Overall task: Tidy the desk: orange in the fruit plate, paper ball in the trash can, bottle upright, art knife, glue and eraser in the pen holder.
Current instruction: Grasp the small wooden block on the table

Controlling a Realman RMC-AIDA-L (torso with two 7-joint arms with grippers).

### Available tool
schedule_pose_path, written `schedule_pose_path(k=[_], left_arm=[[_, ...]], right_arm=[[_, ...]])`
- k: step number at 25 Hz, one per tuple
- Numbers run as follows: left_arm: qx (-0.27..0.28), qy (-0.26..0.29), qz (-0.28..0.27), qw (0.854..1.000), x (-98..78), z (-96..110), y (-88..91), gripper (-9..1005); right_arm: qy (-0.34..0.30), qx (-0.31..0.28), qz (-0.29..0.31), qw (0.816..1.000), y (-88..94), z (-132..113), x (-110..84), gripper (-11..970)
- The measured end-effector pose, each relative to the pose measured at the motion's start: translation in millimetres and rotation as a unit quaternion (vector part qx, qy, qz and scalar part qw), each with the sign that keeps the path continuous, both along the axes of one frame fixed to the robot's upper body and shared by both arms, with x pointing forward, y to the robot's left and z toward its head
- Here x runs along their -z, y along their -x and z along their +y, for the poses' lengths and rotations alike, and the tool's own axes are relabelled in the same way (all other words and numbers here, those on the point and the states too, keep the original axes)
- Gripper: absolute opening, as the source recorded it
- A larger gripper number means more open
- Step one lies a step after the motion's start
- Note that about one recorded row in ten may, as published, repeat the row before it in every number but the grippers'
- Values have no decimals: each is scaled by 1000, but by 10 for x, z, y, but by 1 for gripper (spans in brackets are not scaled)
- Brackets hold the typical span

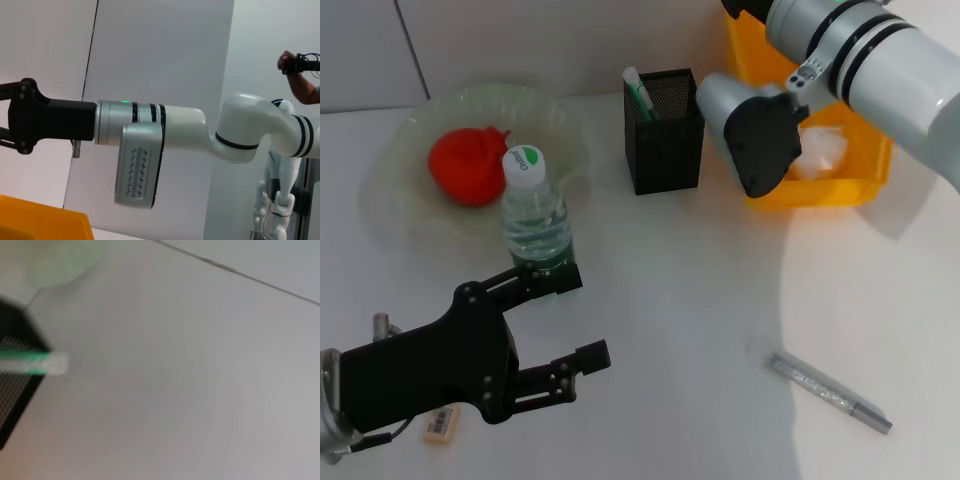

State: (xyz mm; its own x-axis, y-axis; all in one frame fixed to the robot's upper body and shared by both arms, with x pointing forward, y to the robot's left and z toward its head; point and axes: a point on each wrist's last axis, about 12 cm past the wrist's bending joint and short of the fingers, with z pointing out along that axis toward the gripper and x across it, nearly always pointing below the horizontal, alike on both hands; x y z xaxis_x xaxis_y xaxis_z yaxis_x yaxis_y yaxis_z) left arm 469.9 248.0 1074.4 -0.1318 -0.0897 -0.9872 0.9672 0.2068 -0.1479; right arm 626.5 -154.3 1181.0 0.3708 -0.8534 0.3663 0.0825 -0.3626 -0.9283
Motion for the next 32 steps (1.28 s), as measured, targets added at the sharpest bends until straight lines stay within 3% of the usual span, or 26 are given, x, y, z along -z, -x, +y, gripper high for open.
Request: schedule_pose_path(k=[3, 4, 6, 7, 8, 9, 10, 11, 12, 13, 19, 23, 24, 25, 26, 27, 32], left_arm=[[4, 0, -3, 1000, -13, -8, -15, 804], [5, -1, -4, 1000, -18, -12, -22, 804], [7, -1, -6, 1000, -30, -19, -38, 803], [8, -2, -11, 1000, -47, -22, -51, 803], [8, -2, -13, 1000, -54, -22, -56, 803], [8, -2, -13, 1000, -54, -22, -56, 802], [9, -3, -18, 1000, -66, -23, -62, 802], [11, -4, -24, 1000, -83, -24, -69, 802], [12, -4, -28, 1000, -91, -26, -71, 802], [14, -4, -31, 999, -100, -29, -74, 801], [21, -8, -42, 999, -126, -30, -77, 800], [18, -10, -46, 999, -132, -9, -73, 799], [17, -10, -47, 999, -135, -4, -75, 799], [17, -10, -47, 999, -135, -4, -75, 798], [17, -10, -47, 999, -135, 0, -75, 798], [16, -10, -47, 999, -135, 5, -74, 798], [15, -11, -46, 999, -136, 19, -74, 797]], right_arm=[[-97, 3, 19, 995, 21, -87, -138, 349], [-177, 0, 29, 984, 60, -159, -274, 343], [-213, -5, 32, 976, 85, -188, -337, 332], [-261, -10, 37, 965, 119, -235, -414, 326], [-345, -18, 46, 937, 181, -334, -533, 320], [-345, -18, 46, 937, 181, -334, -533, 317], [-392, -23, 53, 918, 212, -407, -576, 315], [-466, -33, 68, 882, 273, -554, -607, 312], [-466, -33, 68, 882, 273, -554, -607, 309], [-500, -42, 81, 861, 311, -616, -600, 307], [-647, -95, 202, 729, 551, -950, -321, 271], [-670, -101, 289, 676, 695, -1127, 43, 252], [-674, -112, 324, 655, 777, -1218, 203, 252], [-674, -112, 324, 655, 777, -1218, 203, 253], [-683, -131, 352, 627, 866, -1306, 324, 253], [-683, -131, 352, 627, 866, -1306, 324, 253], [-731, -154, 376, 549, 1021, -1552, 537, 254]])
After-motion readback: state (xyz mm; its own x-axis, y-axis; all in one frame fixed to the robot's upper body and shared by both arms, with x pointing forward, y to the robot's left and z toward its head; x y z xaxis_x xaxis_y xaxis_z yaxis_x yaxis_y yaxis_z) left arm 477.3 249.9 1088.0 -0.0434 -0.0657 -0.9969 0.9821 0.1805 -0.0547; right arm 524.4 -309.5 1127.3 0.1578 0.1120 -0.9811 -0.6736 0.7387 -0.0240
